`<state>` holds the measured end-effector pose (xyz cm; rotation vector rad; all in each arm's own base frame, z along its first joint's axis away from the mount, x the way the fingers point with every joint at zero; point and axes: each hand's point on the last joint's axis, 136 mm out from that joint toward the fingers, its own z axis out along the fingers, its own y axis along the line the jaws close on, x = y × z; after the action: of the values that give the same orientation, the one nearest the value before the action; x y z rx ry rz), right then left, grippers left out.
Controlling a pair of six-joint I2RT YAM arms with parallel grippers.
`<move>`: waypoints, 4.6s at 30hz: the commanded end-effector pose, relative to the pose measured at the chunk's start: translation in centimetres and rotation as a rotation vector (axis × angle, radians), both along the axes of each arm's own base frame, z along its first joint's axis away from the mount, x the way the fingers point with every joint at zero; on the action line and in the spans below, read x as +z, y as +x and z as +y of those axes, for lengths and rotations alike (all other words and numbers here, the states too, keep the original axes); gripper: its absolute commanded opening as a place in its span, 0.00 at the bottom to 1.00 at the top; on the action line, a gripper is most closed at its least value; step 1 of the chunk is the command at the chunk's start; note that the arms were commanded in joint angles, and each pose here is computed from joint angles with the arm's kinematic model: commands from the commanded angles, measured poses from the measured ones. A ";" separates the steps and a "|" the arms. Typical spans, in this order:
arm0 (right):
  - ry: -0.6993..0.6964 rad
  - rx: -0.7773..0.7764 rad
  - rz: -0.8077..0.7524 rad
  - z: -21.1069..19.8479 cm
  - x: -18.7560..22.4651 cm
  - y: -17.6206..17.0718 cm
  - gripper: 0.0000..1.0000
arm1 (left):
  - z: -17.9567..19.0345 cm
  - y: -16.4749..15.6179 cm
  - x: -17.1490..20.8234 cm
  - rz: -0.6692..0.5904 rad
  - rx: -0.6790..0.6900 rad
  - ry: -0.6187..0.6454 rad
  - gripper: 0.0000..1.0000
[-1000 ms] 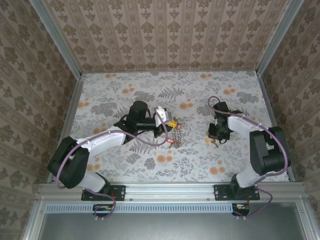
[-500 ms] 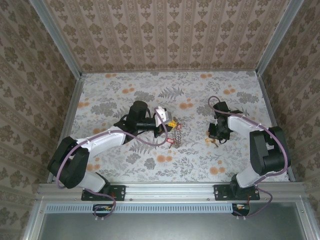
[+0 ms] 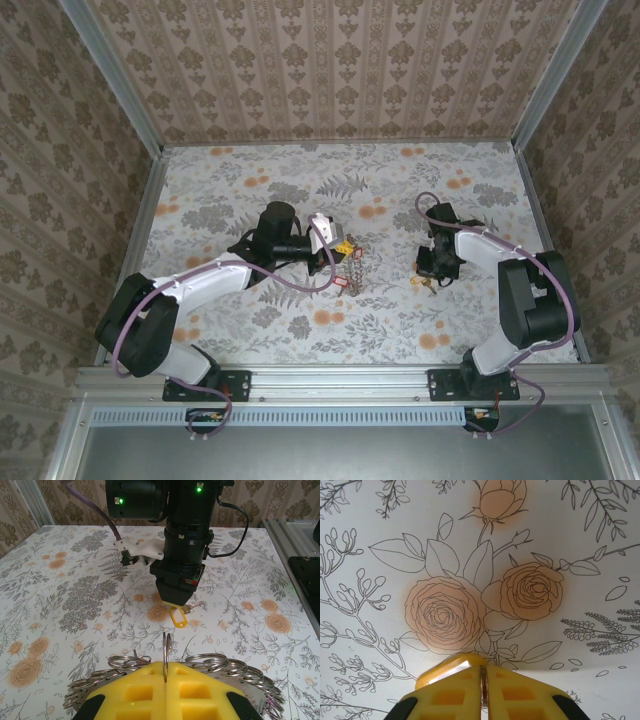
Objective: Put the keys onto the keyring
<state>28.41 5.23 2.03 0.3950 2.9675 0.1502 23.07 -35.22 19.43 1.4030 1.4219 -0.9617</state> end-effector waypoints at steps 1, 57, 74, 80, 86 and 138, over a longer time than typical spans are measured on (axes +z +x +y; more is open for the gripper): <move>-0.025 0.005 0.007 -0.2 0.2 0.2 0.09 | -0.6 -0.2 2.0 -0.053 -0.042 -0.042 0.00; 0.329 1.072 -1.156 15.0 20.0 -2.2 0.00 | -1.0 -0.6 2.6 -0.013 -0.054 -0.085 0.00; 0.383 1.185 -1.234 18.5 22.3 -2.1 0.00 | -1.2 -0.6 2.5 0.007 -0.052 -0.080 0.00; 0.372 1.199 -1.236 19.1 22.2 -1.6 0.00 | -1.2 -0.6 2.6 0.006 -0.055 -0.078 0.00; 0.279 1.183 -1.233 19.0 21.6 -0.6 0.00 | -1.3 -0.7 2.6 0.006 -0.061 -0.080 0.00; 0.103 0.932 -1.109 16.0 20.2 2.7 0.00 | -1.6 -0.6 2.7 -0.026 -0.063 -0.069 0.00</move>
<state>29.39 22.61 21.67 -0.9093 1.7641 0.5272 23.56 -35.73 20.16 1.3643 1.4342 -0.9754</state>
